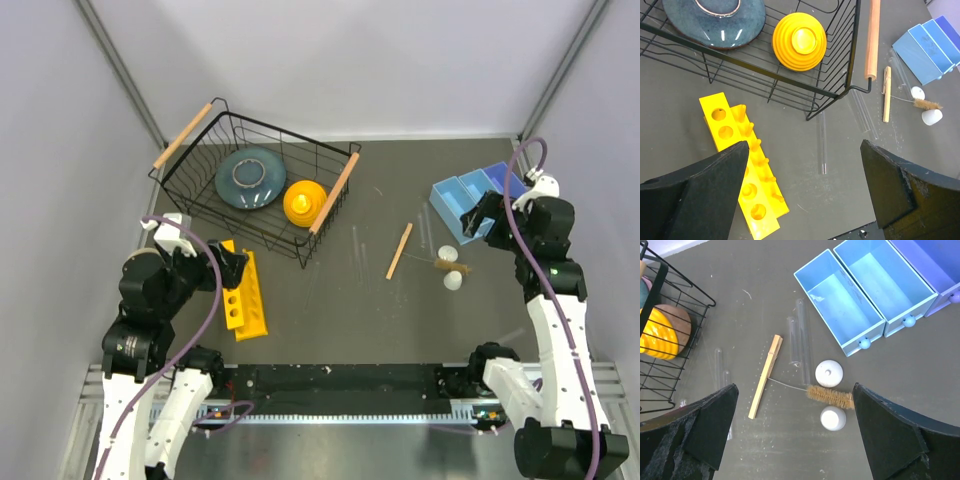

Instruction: Organize the chemistry lab equipment

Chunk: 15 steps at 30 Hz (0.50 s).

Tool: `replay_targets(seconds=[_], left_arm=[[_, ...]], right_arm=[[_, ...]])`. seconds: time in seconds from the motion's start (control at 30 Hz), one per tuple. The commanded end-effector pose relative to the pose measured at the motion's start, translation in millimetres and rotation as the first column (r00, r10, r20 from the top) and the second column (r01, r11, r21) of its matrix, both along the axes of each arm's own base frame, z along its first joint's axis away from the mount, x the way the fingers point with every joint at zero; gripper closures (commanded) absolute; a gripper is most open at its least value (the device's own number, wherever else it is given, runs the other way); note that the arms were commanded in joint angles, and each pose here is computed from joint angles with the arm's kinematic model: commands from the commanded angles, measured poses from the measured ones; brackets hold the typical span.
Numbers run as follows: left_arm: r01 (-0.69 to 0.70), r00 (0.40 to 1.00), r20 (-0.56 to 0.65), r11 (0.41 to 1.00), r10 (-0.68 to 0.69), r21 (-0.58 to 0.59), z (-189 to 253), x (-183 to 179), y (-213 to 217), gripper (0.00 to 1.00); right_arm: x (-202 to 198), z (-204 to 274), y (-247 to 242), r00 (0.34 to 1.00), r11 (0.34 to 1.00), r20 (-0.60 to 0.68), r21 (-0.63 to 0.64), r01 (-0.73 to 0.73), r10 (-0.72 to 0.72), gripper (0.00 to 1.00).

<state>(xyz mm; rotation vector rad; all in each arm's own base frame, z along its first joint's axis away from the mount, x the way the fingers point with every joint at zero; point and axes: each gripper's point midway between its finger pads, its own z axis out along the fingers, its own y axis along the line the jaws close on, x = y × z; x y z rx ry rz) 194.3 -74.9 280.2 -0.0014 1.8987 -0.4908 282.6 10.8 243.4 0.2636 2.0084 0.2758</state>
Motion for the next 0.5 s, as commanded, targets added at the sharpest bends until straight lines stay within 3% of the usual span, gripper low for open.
replay_targets(seconds=[0.0,0.17,0.3,0.47], left_arm=[[0.018,1.000,0.017,1.000,-0.018,0.004,2,2,-2,0.01],[0.028,1.000,0.011,1.000,-0.028,-0.001,-2,1,-4,0.01],[0.043,0.999,0.007,0.999,-0.042,-0.026,-4,4,-9,0.01],[0.087,0.996,-0.016,0.993,-0.089,-0.083,-9,7,-21,0.01]], right_arm=[[5,38,-8,0.996,0.999,0.085,-0.037,0.020,-0.017,0.01],[4,43,7,0.985,0.984,0.101,-0.119,-0.130,0.142,0.01],[-1,36,32,0.923,0.916,0.098,-0.196,-0.349,0.372,0.01],[-7,26,44,0.870,0.858,0.077,-0.229,-0.460,0.487,0.01]])
